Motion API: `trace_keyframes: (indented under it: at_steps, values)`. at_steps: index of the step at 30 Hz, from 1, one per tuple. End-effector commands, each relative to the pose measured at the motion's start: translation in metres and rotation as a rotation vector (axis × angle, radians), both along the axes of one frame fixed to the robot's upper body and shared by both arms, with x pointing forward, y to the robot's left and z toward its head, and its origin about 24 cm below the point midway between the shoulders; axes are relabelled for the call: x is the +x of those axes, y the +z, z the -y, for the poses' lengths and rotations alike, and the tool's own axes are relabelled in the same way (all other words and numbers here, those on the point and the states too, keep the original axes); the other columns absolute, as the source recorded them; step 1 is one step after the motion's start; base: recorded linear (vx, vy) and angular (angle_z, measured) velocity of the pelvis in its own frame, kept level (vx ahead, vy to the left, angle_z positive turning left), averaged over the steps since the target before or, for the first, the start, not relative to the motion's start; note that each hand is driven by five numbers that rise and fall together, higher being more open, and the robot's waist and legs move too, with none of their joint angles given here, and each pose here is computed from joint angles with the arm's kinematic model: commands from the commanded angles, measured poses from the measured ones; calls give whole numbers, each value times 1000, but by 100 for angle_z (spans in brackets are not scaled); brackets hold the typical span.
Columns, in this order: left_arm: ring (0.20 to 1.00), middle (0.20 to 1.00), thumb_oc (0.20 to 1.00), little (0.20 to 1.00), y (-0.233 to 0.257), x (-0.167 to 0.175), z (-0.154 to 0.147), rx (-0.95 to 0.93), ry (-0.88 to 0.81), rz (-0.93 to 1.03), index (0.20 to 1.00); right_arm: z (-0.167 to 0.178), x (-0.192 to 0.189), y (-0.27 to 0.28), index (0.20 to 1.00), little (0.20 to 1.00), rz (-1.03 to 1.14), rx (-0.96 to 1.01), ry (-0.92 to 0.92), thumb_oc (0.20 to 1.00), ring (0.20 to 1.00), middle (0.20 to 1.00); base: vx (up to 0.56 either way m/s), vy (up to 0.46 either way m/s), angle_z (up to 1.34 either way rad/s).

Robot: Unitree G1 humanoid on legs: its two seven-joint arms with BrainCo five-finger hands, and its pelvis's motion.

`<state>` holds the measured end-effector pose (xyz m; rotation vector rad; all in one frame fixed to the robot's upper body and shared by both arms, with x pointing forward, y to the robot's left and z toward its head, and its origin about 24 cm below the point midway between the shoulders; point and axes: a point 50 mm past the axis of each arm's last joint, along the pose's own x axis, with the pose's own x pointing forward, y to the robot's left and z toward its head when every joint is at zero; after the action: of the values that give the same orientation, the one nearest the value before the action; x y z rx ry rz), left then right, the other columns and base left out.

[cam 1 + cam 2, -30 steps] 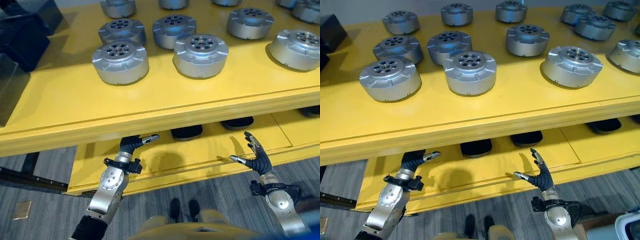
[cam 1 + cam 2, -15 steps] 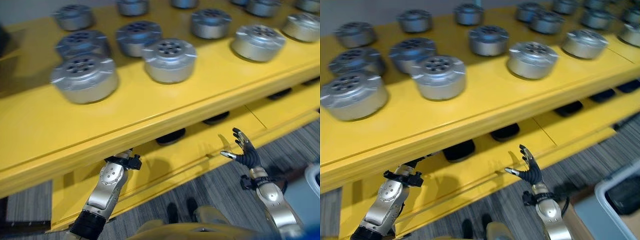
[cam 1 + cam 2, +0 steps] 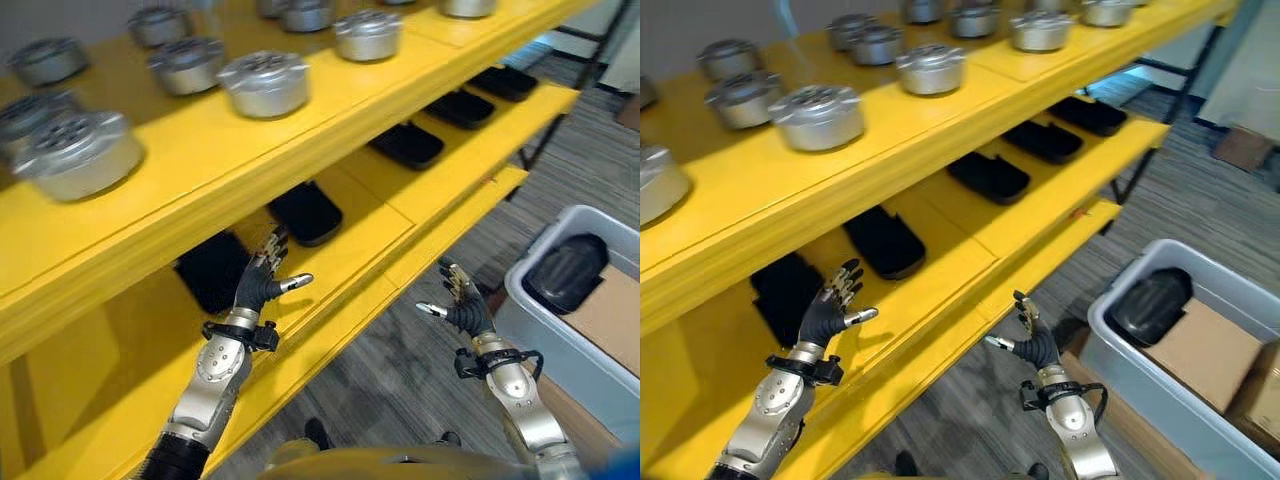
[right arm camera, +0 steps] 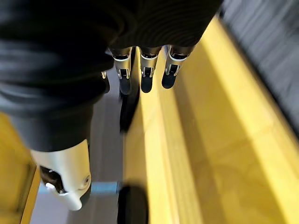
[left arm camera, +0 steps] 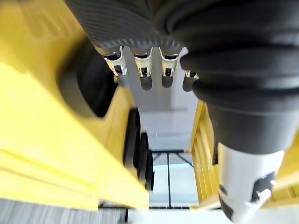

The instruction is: Move parts from the plastic box to the shelf.

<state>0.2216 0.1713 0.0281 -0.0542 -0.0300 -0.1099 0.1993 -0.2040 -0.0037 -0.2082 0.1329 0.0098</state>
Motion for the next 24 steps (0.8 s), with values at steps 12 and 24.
trace_keyframes:
  at_steps: [12,24]
  values:
    - [1000,1000,1000,1000,12,4,-14,3,16,61,1000,11,5,31,1000,1000,167,79,-26,1000,1000,1000,19,-281,-27]
    - [1000,1000,1000,1000,9,-1,-10,-27,4,53,1000,20,3,25,1000,1000,137,28,-20,1000,1000,1000,61,-140,-55]
